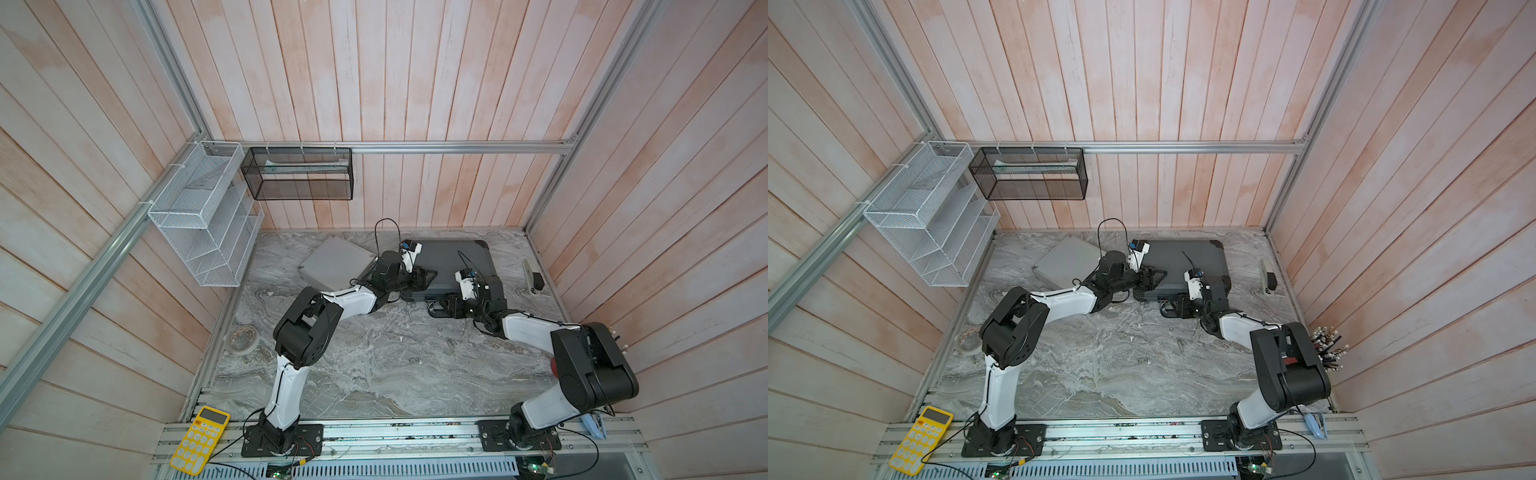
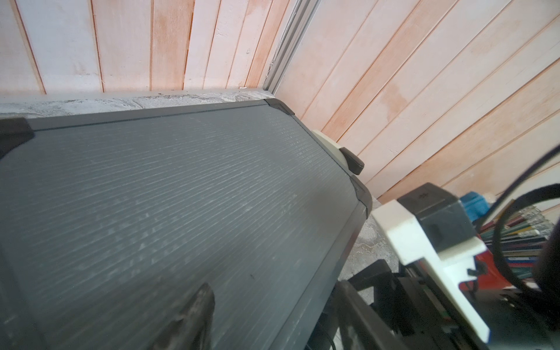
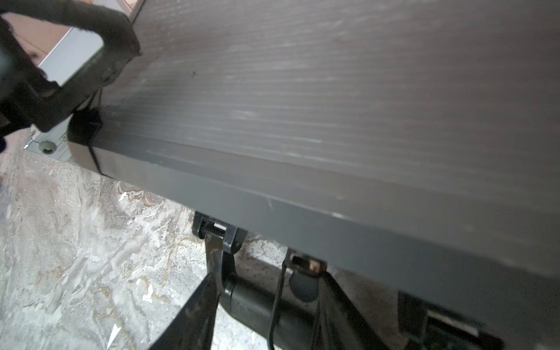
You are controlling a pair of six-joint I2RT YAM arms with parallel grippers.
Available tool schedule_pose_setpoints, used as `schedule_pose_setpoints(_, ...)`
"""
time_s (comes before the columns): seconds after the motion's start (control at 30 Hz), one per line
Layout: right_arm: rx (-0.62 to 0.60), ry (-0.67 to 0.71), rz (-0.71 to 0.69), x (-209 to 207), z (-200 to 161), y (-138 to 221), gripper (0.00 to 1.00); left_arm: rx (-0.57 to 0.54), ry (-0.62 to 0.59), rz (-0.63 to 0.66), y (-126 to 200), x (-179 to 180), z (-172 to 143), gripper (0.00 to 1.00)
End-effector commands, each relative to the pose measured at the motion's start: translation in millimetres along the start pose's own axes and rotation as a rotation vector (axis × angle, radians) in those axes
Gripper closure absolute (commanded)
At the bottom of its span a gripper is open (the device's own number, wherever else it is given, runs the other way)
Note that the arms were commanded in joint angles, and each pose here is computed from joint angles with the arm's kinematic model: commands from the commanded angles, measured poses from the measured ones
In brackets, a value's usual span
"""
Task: Open the poker set cases
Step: Open the fastener on the poker set case.
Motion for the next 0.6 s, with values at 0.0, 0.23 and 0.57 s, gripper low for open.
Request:
schedule_pose_setpoints(0.0,-0.025,0.051,0.117,29,4,6,0.46,0.226,0.151,0.157,0,59,-84,0.34)
schedule_pose_setpoints(0.23,0.001,0.032,0.087,25,-9,7,0.46,0.227,0.151,0.157,0,59,-85,0.35)
schedule_pose_setpoints(0.57,-0.059,-0.039,-0.044,5,13,32,0.47,0.202,0.13,0.157,7,50,-71,0.34)
Point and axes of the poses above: each gripper's point midway between its finger pads, its own y axis back along the fingers, its own x axis along the line the jaws close on, z = x × y, the point moved 1 cm from there along y, back along the fingers, and after that the axes turned 15 degrees about y, right-handed, at the moved point
